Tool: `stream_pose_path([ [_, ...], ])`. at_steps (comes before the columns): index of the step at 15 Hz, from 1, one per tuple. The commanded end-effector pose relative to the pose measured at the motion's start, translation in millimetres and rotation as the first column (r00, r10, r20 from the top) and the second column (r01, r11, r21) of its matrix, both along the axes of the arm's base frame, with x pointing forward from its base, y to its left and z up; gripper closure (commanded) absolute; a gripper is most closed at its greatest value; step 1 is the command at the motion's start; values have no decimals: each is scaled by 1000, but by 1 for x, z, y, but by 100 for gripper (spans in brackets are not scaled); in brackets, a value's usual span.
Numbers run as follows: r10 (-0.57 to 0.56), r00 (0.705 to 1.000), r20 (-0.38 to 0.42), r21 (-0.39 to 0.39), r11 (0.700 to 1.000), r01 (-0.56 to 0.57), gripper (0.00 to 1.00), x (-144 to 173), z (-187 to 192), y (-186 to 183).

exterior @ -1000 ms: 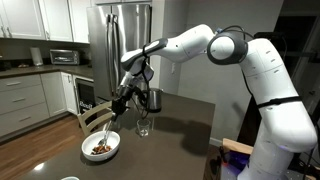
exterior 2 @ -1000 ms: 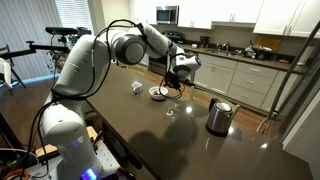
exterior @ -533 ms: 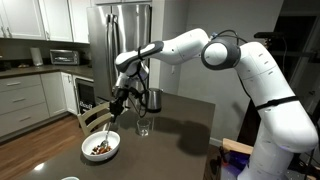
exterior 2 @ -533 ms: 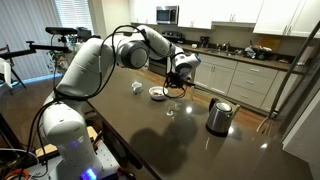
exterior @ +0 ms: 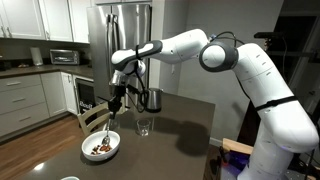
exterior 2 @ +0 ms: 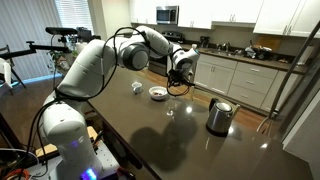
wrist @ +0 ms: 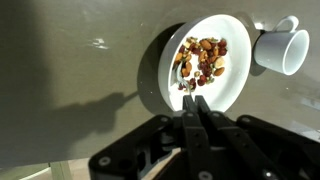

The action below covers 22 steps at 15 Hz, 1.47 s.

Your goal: Use the spoon to scoop some cereal from the bowl into the glass

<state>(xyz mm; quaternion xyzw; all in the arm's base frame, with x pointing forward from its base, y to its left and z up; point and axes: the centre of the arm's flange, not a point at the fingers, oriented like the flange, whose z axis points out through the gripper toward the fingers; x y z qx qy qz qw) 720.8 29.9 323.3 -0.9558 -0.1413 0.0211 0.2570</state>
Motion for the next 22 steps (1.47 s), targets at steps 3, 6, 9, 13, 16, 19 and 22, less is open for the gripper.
stream_pose_path([
  [3, 31, 999, 23, -68, 997, -29, 99, 11, 28, 3],
  [6, 53, 997, 58, -103, 994, -47, 99, 10, 41, 8],
  [9, 76, 994, 83, -136, 989, -64, 99, 9, 53, 13],
  [13, 123, 987, 103, -197, 975, -101, 99, 6, 58, 21],
  [16, 153, 983, 99, -231, 965, -127, 99, 4, 51, 28],
  [19, 163, 982, 91, -232, 963, -139, 99, 3, 43, 32],
  [22, 154, 985, 84, -201, 970, -134, 99, 2, 34, 31],
])
